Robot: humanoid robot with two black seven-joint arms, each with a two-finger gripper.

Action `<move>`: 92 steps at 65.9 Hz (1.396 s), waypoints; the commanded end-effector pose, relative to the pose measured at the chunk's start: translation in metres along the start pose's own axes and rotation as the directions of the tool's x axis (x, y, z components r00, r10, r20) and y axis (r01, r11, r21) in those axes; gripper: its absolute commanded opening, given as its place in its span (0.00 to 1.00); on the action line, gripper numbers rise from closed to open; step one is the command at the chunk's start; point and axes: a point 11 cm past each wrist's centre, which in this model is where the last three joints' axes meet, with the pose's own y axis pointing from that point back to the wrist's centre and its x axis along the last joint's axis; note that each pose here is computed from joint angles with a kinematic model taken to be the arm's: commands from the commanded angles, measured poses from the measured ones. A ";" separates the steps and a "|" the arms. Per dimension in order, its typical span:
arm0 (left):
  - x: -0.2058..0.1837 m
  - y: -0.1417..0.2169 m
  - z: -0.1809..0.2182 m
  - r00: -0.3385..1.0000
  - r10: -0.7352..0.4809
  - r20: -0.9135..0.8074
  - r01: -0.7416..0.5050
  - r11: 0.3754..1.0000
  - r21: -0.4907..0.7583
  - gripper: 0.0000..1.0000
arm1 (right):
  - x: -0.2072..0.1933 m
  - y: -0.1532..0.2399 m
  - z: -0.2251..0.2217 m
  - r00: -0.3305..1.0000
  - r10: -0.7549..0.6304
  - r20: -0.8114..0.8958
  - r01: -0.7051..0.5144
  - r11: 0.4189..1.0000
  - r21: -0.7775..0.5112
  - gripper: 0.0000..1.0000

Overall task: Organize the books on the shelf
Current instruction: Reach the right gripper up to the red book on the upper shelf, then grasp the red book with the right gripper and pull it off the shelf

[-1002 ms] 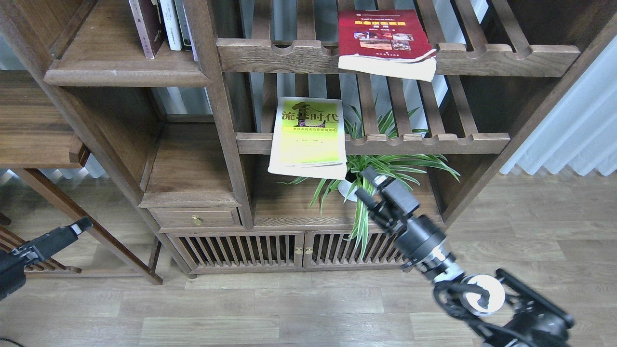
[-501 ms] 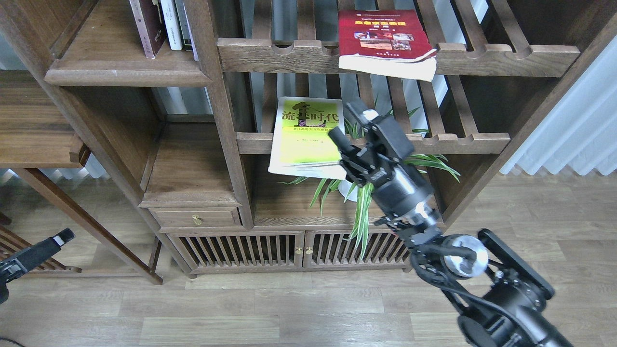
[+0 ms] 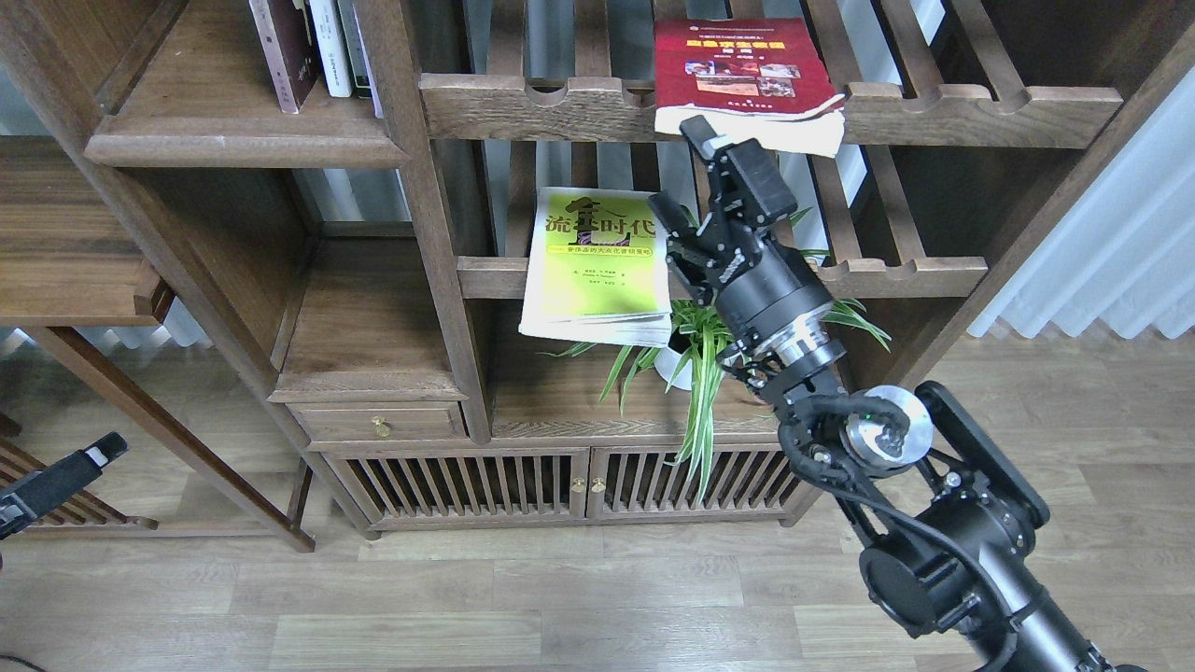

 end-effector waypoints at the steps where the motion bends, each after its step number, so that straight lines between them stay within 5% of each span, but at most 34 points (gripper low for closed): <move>1: 0.000 0.000 0.000 1.000 -0.001 0.000 0.001 1.000 -0.002 1.00 | -0.005 -0.002 -0.007 1.000 -0.011 -0.007 0.011 1.000 0.017 1.00; 32: -0.001 -0.001 0.000 1.000 -0.002 -0.002 0.002 1.000 -0.002 1.00 | -0.019 -0.016 -0.022 0.999 0.009 -0.039 -0.008 0.999 0.043 0.99; 42: -0.001 -0.001 0.000 1.000 -0.003 -0.003 0.003 1.000 -0.002 1.00 | -0.019 -0.016 -0.034 0.999 0.024 -0.031 -0.021 0.996 0.083 0.82; 79: -0.001 -0.001 -0.001 1.000 -0.005 -0.007 0.005 1.000 -0.004 1.00 | -0.019 -0.018 -0.036 0.999 0.041 -0.035 -0.037 0.996 0.087 0.44; 92: -0.001 -0.001 -0.001 1.000 -0.004 -0.007 0.004 1.000 -0.006 1.00 | -0.025 -0.017 -0.046 1.000 0.010 -0.029 -0.007 0.992 0.125 0.11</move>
